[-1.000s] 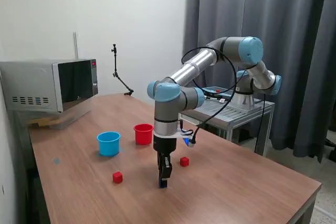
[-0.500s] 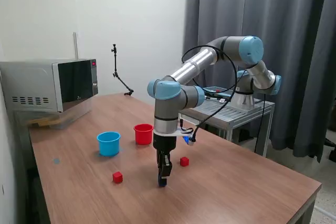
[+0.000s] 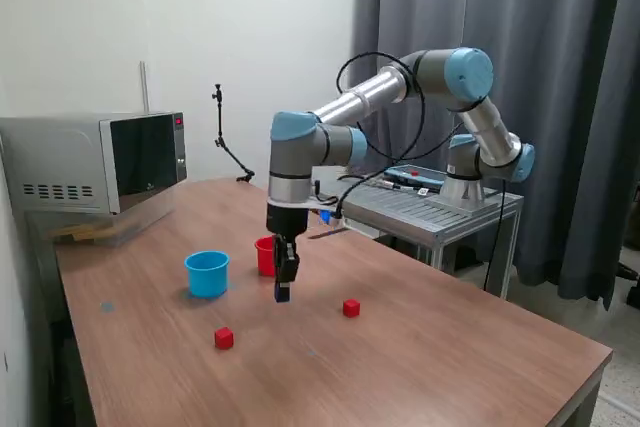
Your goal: Place red objects in the red bin, and blue objects in the blue bin.
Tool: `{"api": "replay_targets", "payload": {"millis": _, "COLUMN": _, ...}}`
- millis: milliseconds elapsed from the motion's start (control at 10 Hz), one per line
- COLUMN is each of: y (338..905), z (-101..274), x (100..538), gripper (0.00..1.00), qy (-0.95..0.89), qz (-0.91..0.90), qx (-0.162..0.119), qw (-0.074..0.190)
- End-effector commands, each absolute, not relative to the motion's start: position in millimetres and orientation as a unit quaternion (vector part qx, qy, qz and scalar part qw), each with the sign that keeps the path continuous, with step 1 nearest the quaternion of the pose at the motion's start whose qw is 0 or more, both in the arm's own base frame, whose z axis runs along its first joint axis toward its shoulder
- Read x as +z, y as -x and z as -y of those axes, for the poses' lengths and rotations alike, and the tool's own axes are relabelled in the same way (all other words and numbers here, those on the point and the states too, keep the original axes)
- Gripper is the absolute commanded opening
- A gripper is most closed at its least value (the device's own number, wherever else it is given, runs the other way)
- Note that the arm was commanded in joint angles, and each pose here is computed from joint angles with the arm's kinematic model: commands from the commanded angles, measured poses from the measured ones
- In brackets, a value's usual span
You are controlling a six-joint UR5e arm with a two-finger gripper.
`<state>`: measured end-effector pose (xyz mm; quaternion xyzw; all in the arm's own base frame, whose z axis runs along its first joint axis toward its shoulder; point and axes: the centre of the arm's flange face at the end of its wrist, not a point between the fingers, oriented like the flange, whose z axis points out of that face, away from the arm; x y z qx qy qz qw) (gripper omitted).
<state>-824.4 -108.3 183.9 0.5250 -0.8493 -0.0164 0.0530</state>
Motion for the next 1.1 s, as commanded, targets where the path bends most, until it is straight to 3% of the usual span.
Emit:
{"api": "replay_targets", "payload": {"millis": 0, "y": 824, "z": 65, "x": 194, "gripper": 0.00, "qy": -0.526, "qz": 0.849, "qx": -0.017, "qw": 0.050}}
{"api": "replay_targets", "payload": {"millis": 200, "y": 829, "z": 56, "x": 204, "gripper": 0.00, "qy": -0.534, "qz": 0.843, "qx": -0.025, "qw": 0.053}}
{"api": "replay_targets", "payload": {"millis": 500, "y": 830, "z": -25, "x": 222, "gripper": 0.00, "qy": -0.492, "qz": 0.868, "qx": -0.036, "qw": 0.060}}
{"api": "replay_targets", "payload": {"millis": 800, "y": 830, "z": -59, "x": 226, "gripper": 0.00, "qy": -0.496, "qz": 0.865, "qx": -0.041, "qw": 0.063}}
{"api": "replay_targets", "payload": {"millis": 1000, "y": 835, "z": -68, "x": 235, "gripper": 0.00, "qy": -0.506, "qz": 0.856, "qx": -0.065, "qw": 0.085}}
